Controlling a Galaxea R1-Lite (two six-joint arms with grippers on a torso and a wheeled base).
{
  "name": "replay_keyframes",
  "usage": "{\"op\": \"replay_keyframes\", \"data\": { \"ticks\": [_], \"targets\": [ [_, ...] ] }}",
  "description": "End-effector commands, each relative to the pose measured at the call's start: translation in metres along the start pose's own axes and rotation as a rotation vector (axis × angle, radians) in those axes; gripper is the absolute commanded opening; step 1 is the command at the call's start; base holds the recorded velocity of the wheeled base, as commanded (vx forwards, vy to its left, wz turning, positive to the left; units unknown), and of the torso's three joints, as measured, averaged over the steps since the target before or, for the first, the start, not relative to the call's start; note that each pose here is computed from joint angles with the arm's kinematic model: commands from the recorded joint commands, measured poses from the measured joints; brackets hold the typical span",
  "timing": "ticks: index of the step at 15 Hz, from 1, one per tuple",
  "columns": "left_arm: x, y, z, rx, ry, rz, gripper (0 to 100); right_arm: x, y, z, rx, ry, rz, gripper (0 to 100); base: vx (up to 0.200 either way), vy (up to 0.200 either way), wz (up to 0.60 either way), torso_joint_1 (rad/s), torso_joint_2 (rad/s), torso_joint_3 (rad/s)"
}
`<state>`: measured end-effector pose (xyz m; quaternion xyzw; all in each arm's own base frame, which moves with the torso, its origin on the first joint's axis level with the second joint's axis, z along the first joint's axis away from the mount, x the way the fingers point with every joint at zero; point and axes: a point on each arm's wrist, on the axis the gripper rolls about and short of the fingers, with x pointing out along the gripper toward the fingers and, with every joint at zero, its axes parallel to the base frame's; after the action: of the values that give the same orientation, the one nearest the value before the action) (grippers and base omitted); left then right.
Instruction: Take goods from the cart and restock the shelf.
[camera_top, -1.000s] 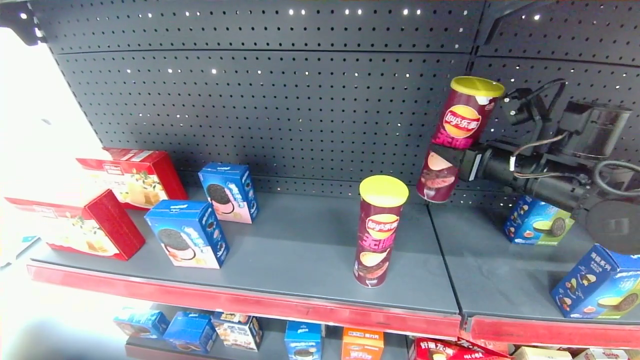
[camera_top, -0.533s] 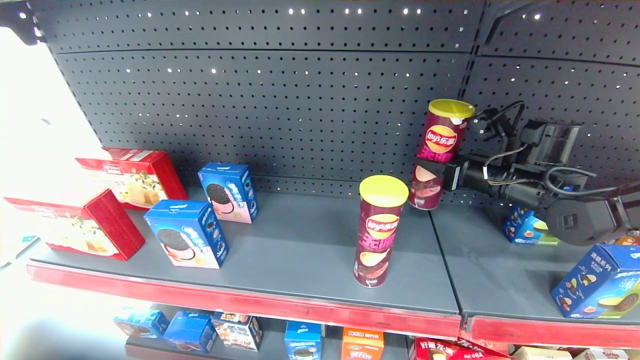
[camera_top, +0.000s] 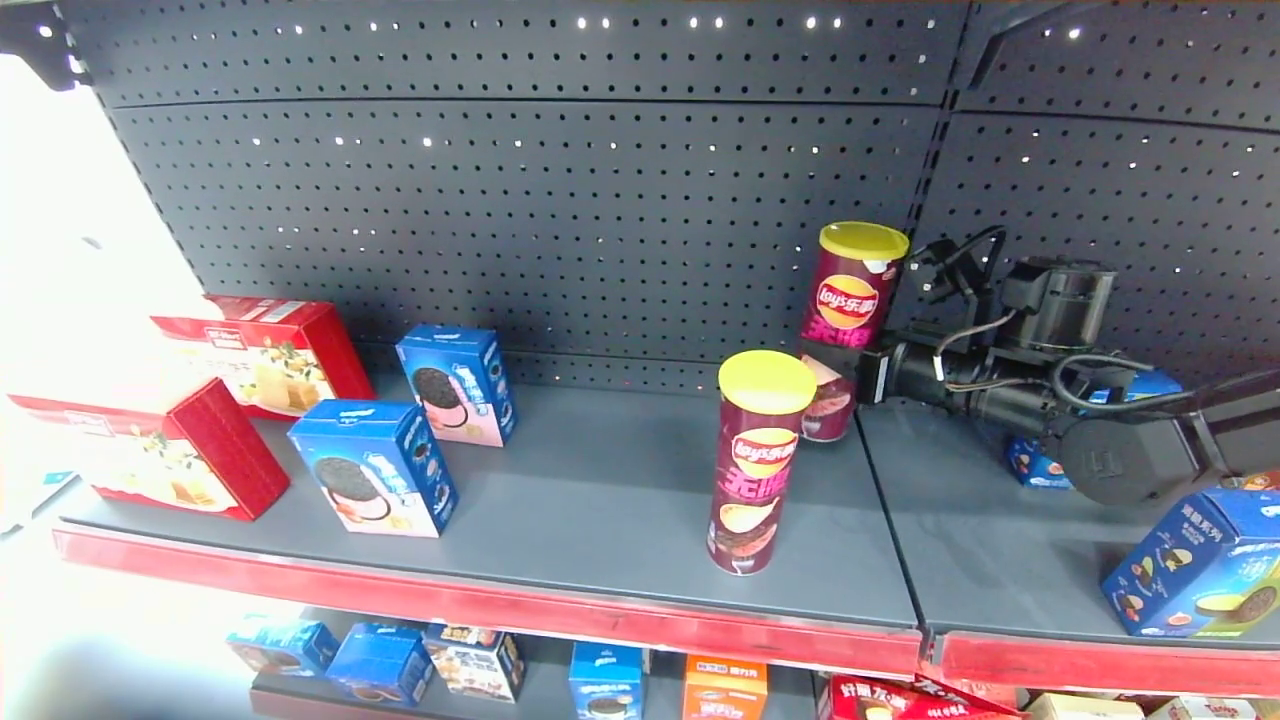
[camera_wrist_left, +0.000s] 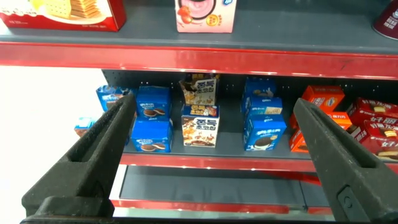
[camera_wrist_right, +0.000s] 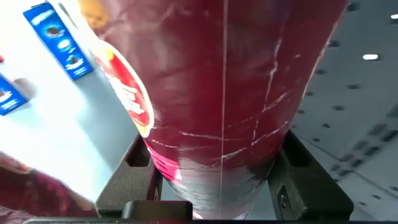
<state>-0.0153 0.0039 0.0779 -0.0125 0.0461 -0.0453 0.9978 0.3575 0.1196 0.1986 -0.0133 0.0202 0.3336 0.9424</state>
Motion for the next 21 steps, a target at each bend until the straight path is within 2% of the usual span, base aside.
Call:
{"op": "replay_keyframes", "data": {
  "ticks": [1,12,21],
  "targets": [
    [0.0,0.0,0.0,-0.001,0.001,0.0,100,0.003,0.005,-0.006,0.001,0.005,0.017,0,0.0,0.0,0.0,0.0,0.0,0.0],
    [0.0,0.0,0.0,-0.001,0.001,0.0,100,0.031,0.027,-0.034,-0.005,-0.008,0.096,0,0.0,0.0,0.0,0.0,0.0,0.0],
    [0.0,0.0,0.0,0.0,0.001,0.0,100,0.044,0.018,-0.041,-0.012,-0.019,0.084,0,0.0,0.0,0.0,0.0,0.0,0.0]
  ]
}}
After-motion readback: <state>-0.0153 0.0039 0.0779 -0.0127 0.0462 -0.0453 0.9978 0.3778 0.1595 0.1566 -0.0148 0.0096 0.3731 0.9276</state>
